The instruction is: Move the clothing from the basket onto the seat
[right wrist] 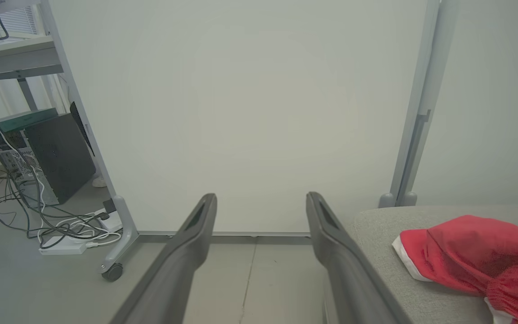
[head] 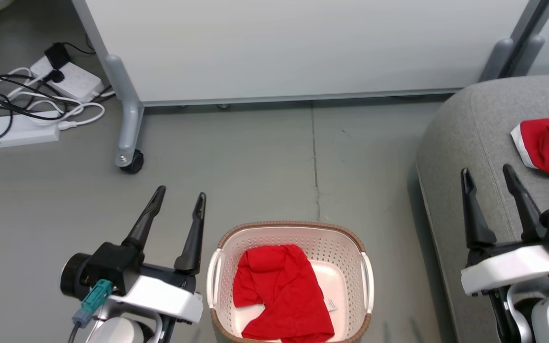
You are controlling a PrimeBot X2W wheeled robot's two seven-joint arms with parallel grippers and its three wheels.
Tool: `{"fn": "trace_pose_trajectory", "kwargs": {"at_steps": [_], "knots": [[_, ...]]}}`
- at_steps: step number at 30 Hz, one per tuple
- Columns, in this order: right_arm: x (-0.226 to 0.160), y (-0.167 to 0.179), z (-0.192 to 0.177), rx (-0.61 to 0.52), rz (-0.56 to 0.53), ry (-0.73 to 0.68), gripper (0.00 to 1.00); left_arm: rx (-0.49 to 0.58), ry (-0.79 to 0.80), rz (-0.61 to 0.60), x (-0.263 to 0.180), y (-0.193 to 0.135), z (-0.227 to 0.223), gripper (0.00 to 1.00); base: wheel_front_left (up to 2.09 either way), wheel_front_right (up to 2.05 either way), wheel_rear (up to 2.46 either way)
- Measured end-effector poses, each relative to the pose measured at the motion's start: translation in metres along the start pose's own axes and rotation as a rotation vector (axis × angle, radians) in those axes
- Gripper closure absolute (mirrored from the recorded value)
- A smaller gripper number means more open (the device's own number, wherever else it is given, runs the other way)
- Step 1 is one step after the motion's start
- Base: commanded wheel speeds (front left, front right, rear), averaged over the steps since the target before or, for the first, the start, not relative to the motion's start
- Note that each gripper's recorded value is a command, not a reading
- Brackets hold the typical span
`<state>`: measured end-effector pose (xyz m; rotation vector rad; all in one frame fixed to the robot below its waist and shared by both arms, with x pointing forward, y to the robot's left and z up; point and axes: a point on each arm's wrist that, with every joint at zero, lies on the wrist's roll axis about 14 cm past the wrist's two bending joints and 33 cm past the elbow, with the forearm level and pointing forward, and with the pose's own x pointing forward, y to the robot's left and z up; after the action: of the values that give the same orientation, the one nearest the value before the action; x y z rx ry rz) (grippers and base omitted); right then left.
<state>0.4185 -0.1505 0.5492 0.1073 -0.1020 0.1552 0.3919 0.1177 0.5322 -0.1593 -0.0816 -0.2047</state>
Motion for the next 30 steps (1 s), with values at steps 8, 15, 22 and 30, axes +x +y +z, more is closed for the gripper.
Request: {"fn": "trace_pose_trajectory", "kwargs": {"at_steps": [8, 15, 22, 30], "knots": [[-0.018, 0.004, -0.012, 0.015, 0.004, 0.050, 0.00, 0.012, -0.012, 0.128, -0.026, 0.036, 0.004, 0.00, 0.00, 0.00, 0.00], [-0.039, 0.003, -0.017, 0.020, -0.008, 0.080, 0.00, -0.002, -0.046, 0.179, -0.042, 0.050, 0.015, 0.00, 0.00, 0.00, 0.00], [-0.050, 0.001, -0.022, 0.023, -0.018, 0.101, 0.00, -0.001, -0.008, 0.177, -0.053, 0.052, 0.001, 0.00, 0.00, 0.00, 0.00], [-0.049, 0.003, -0.019, 0.022, -0.012, 0.096, 0.00, 0.004, 0.015, 0.174, -0.056, 0.051, -0.008, 0.00, 0.00, 0.00, 0.00]]}}
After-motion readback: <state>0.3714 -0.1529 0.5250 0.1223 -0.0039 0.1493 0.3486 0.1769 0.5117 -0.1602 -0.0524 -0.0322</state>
